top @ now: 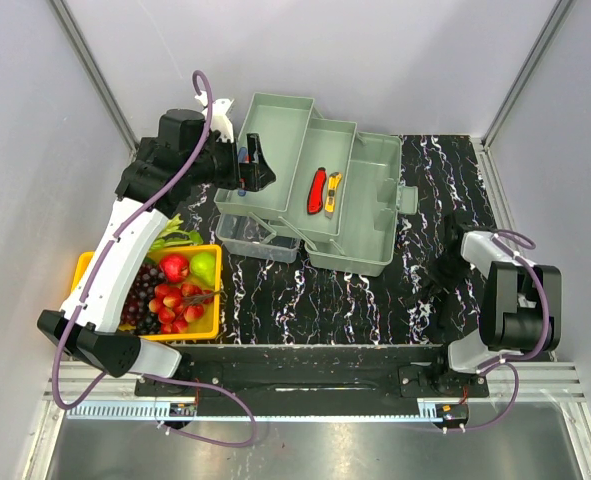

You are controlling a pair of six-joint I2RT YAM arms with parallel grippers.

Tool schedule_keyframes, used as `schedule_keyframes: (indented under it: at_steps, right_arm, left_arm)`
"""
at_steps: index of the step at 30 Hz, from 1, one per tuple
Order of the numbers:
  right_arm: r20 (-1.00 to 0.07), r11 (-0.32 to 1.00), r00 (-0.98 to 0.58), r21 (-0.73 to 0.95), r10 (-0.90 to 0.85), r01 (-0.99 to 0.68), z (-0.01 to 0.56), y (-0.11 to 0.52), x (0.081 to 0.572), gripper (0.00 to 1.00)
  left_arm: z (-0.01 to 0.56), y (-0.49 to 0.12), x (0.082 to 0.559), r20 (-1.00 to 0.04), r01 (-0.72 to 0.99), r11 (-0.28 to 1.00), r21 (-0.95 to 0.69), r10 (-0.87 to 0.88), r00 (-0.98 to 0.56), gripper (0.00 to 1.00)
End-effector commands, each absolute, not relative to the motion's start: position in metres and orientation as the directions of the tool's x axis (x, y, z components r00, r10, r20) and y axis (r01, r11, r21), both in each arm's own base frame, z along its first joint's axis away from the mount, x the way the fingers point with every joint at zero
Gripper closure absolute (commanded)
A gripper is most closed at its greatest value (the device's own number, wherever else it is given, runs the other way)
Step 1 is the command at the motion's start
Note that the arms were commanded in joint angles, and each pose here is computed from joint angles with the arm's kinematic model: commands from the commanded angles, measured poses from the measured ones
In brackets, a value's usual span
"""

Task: Pack the tool kit

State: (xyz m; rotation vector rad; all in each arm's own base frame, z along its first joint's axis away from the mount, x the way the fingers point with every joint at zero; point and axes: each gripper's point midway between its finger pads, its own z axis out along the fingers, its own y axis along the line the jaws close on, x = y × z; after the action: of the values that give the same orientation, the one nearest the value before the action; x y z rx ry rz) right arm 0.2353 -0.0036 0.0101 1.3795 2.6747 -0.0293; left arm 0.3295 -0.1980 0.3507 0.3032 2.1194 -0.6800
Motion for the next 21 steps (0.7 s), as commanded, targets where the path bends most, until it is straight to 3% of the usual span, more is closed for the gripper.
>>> schedule_keyframes:
  at_steps: [1,8,12,21]
  right_arm:
    - [-0.243,0.675,-0.633,0.163,0.735,0.720,0.029,-0.006,0.277,1.00]
    - [-0.349,0.737,-0.649,0.302,0.676,0.605,0.081,0.001,0.303,1.00]
    - [-0.429,0.742,-0.610,0.300,0.666,0.599,0.106,-0.008,0.308,1.00]
    - [-0.594,0.770,-0.491,0.461,0.637,0.441,0.217,0.000,0.330,1.00]
  left_arm:
    - [0.372,-0.200,0.327,-0.834,0.479,0.800,-0.361,-0.047,-0.550,0.01]
    - [0.370,-0.202,0.328,-0.830,0.479,0.797,-0.368,-0.049,-0.556,0.01]
    - [0.368,-0.203,0.328,-0.826,0.479,0.796,-0.371,-0.047,-0.562,0.01]
    - [0.367,-0.203,0.329,-0.824,0.474,0.797,-0.374,-0.051,-0.565,0.01]
